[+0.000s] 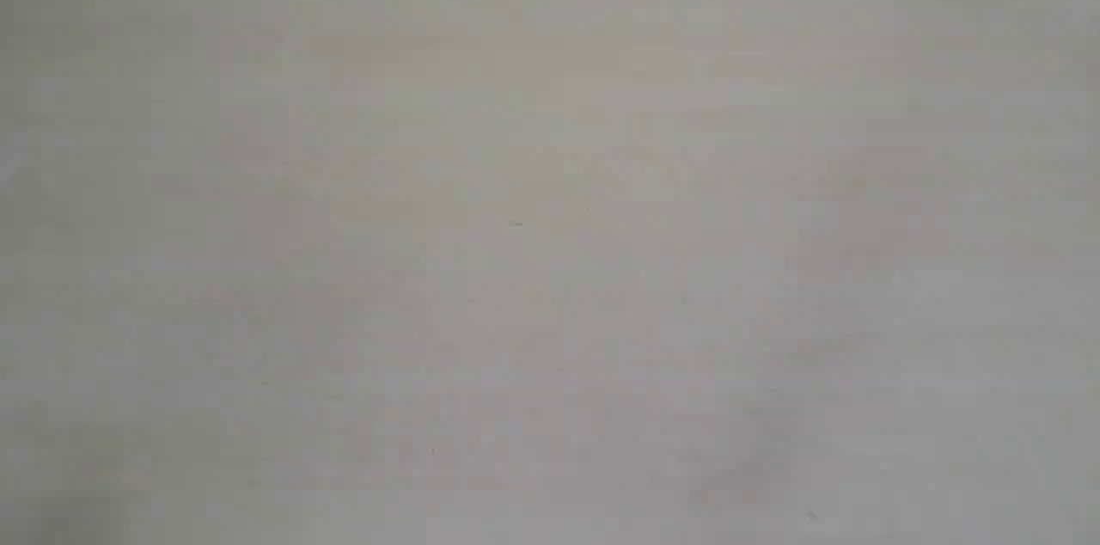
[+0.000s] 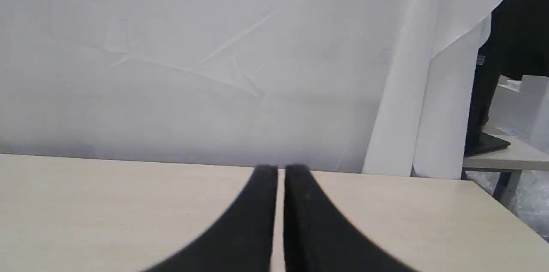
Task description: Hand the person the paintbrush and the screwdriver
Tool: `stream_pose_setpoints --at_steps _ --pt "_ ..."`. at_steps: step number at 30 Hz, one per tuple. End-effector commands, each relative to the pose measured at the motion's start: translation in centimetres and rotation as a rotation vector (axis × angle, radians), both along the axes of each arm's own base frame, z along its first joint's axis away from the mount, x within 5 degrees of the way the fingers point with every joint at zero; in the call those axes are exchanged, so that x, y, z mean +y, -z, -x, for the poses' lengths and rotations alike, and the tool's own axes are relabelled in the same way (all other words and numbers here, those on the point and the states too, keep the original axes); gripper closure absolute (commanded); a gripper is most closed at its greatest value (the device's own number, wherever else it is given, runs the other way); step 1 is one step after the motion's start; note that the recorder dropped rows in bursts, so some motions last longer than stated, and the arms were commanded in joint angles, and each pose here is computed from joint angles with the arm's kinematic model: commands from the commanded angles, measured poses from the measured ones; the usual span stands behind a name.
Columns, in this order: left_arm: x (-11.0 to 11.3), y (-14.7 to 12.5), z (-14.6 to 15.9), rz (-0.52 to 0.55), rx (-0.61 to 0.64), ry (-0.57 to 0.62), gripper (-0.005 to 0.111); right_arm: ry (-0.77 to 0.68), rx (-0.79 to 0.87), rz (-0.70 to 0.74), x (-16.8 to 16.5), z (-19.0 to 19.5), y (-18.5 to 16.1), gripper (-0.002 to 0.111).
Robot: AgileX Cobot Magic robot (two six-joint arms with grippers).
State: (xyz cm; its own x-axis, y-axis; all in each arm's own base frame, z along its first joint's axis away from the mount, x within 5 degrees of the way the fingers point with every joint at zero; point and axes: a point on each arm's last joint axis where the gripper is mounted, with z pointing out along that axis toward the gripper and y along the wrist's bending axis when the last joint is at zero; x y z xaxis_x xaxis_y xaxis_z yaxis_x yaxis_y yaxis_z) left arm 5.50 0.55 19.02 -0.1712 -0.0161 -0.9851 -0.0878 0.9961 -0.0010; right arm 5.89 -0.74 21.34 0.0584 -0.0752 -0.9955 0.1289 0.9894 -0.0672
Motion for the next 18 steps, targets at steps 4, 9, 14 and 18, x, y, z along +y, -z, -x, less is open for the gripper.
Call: stream_pose_setpoints --at_steps 4,9,14,18 --pt "-0.04 -0.04 -0.01 0.002 -0.012 0.006 0.107 -0.002 0.003 -0.008 0.01 0.03 0.13 0.104" --pt "-0.04 -0.04 -0.01 0.002 -0.012 0.006 0.107 -0.002 0.002 -0.017 0.01 0.03 0.13 0.104" --pt "-0.04 -0.04 -0.01 0.002 -0.012 0.006 0.107 -0.002 0.009 -0.035 0.00 0.03 0.22 0.104" --pt "-0.04 -0.04 -0.01 0.002 -0.012 0.006 0.107 -0.002 0.009 -0.035 0.00 0.03 0.22 0.104"
